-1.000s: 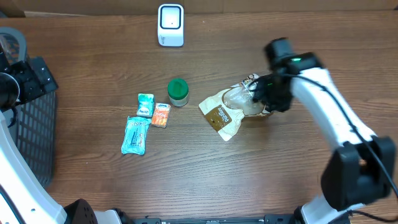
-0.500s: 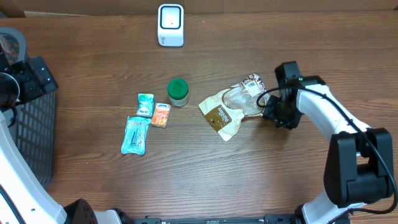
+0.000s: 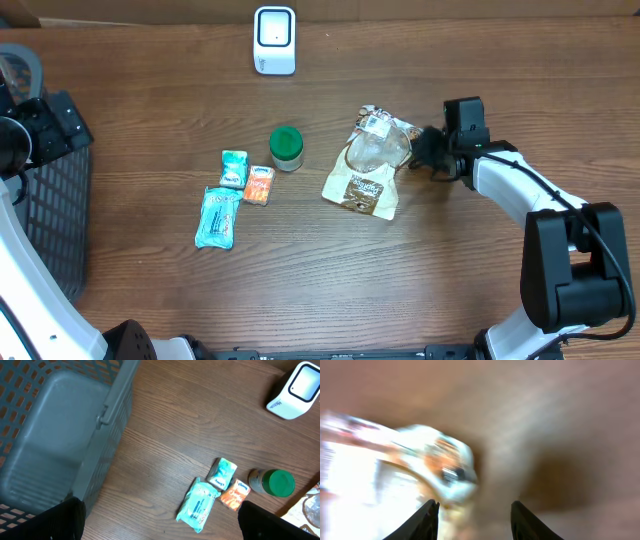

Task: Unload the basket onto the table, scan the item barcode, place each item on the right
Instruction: 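Regrasp the bag top with the right gripper and lift it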

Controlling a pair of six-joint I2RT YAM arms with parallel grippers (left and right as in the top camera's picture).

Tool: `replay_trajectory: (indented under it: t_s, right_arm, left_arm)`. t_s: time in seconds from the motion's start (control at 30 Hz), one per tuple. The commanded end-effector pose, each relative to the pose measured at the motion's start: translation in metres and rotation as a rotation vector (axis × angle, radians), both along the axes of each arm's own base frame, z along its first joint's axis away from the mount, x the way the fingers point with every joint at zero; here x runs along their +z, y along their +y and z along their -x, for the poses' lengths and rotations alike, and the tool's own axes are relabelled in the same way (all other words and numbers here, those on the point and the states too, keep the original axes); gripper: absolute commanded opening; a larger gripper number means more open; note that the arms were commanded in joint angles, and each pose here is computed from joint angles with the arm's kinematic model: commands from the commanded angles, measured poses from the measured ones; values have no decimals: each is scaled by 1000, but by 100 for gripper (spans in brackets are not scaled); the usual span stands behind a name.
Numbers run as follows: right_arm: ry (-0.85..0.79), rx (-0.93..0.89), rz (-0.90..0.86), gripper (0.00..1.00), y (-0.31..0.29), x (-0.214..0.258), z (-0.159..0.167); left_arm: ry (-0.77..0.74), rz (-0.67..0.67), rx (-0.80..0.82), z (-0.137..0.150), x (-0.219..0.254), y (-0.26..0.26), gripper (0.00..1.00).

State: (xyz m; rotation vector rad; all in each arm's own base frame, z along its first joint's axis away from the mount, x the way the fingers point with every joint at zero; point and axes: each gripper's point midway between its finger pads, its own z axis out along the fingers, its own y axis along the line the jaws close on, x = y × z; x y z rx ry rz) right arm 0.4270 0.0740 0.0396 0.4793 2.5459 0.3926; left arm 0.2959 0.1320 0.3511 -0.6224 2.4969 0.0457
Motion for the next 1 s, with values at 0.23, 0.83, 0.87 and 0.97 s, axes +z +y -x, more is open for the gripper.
replay_trajectory:
  t_s: [0.23, 0.83, 0.87, 0.97]
  right_arm:
    - [82, 164, -249, 54, 36, 44, 4]
    - [369, 159, -320, 54, 78, -44, 48]
    - [374, 158, -320, 54, 78, -49, 47]
    - [377, 180, -309, 44, 78, -64, 46]
  left_arm:
    - [-13, -5, -20, -1, 4, -2, 99]
    - [-13, -5, -20, -1, 4, -2, 99]
    - [-13, -5, -20, -1, 4, -2, 99]
    - [-13, -5, -20, -1, 4, -2, 100]
